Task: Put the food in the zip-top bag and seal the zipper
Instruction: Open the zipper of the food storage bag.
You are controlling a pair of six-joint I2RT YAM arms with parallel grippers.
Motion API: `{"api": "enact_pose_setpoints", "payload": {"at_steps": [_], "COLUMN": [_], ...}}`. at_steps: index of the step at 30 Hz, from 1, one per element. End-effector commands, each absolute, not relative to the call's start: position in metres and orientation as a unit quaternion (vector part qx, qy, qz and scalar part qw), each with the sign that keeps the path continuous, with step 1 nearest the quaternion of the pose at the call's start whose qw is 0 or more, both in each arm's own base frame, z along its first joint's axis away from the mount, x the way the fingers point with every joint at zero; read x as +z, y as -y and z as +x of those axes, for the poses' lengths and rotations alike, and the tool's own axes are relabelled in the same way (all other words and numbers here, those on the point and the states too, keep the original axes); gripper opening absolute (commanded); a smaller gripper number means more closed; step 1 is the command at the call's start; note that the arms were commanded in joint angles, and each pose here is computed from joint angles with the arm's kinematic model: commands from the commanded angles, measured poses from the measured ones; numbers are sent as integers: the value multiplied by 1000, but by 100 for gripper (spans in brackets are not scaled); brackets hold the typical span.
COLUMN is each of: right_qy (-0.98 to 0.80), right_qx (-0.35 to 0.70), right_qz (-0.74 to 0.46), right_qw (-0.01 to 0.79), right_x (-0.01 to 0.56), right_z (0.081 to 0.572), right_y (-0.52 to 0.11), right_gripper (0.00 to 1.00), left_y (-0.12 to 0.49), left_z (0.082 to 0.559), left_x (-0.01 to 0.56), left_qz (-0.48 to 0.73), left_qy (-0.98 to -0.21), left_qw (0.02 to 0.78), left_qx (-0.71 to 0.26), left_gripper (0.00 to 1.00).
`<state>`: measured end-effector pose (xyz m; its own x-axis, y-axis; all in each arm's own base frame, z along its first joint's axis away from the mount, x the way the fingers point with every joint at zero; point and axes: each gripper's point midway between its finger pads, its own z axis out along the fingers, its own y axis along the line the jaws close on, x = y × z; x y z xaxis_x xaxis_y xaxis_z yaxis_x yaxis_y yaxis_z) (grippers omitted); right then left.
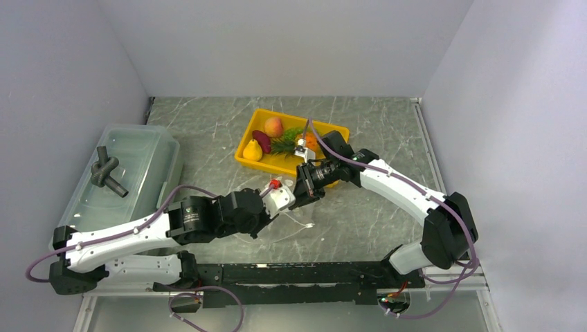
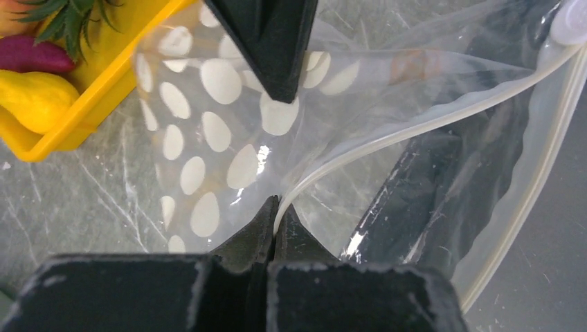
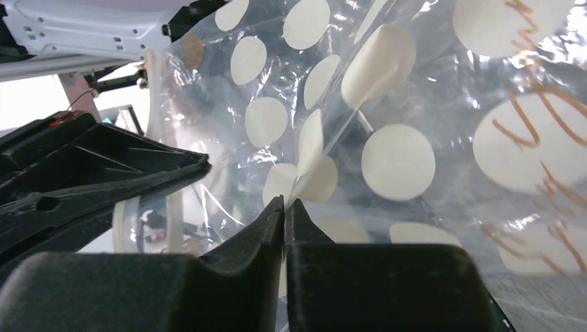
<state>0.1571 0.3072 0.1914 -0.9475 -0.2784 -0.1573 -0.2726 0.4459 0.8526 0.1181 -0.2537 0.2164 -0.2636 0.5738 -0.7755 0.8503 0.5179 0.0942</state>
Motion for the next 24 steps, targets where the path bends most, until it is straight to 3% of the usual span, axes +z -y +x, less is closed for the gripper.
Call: {"api": "enact_pose_setpoints", "payload": {"at_steps": [1, 10, 17, 24], "right_qy": [855, 863, 875, 874], "right_qx": [-488, -468, -421, -391], "right_qz": [168, 154, 139, 123], "right_qw": [-48, -112, -195, -260], "right_x": [208, 226, 252, 280], "right_z": [171, 187, 206, 215], "right_y": [-302, -290, -274, -258], "right_gripper": [13, 43, 52, 53], "left_y": [247, 240, 229, 208], "left_z": [131, 132, 130, 138], "left_x": [245, 243, 255, 266], "left_qz": [413, 395, 367, 324], "left_qy": [-775, -802, -826, -851], "left_qw": [446, 424, 407, 404], "left_qx": [-170, -146, -134, -81], "left_gripper": [0, 0, 0, 0]}}
